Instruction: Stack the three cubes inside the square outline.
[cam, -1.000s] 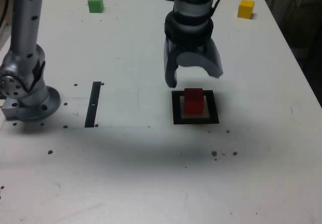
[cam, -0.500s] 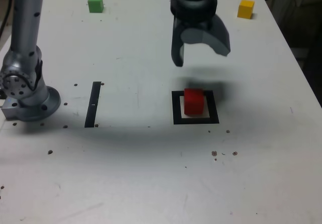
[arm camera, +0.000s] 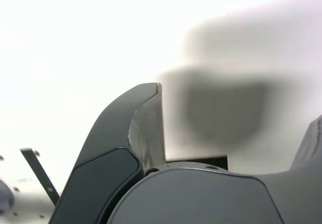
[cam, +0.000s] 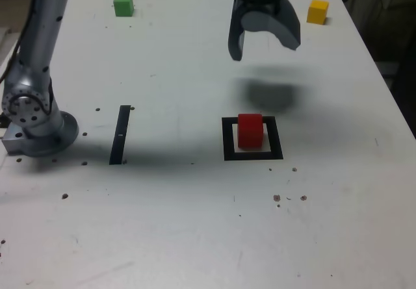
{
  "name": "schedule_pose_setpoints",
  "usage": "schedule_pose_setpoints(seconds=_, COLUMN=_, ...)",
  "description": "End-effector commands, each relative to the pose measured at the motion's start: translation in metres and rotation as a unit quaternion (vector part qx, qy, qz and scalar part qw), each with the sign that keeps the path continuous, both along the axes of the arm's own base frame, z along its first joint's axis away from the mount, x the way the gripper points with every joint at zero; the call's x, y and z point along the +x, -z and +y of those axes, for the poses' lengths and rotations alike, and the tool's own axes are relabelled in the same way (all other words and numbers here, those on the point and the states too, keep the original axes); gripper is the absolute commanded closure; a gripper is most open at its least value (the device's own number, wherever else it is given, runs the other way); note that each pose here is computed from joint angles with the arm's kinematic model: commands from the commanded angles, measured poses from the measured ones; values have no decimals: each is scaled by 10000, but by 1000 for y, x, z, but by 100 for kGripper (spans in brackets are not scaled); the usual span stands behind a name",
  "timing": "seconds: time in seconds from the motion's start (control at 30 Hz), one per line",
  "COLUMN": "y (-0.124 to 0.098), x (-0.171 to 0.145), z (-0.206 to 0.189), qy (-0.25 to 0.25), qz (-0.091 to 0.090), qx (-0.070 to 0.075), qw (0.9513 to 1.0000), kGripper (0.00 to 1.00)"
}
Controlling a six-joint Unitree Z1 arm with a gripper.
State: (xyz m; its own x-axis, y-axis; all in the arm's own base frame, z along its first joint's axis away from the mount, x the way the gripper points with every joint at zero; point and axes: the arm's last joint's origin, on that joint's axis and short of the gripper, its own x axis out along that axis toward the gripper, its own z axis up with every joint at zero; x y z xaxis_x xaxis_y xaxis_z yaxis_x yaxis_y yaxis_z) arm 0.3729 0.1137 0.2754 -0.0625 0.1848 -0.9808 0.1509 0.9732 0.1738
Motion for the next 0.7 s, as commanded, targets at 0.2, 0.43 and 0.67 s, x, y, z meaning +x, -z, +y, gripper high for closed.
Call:
schedule_pose_setpoints(seconds=0.2, y=-1, x=13, z=27, qy=213, qz=97, qx=90, qw=9997, kGripper=1)
schedule_pose_setpoints(seconds=0.43, y=-4, x=27, z=51, qy=381, qz=29, qx=140, qw=9992, kGripper=1)
schedule_pose_setpoints(seconds=0.67, y=-1, x=46, z=72, qy=543, qz=-14, qx=194, qw=9983, kGripper=1)
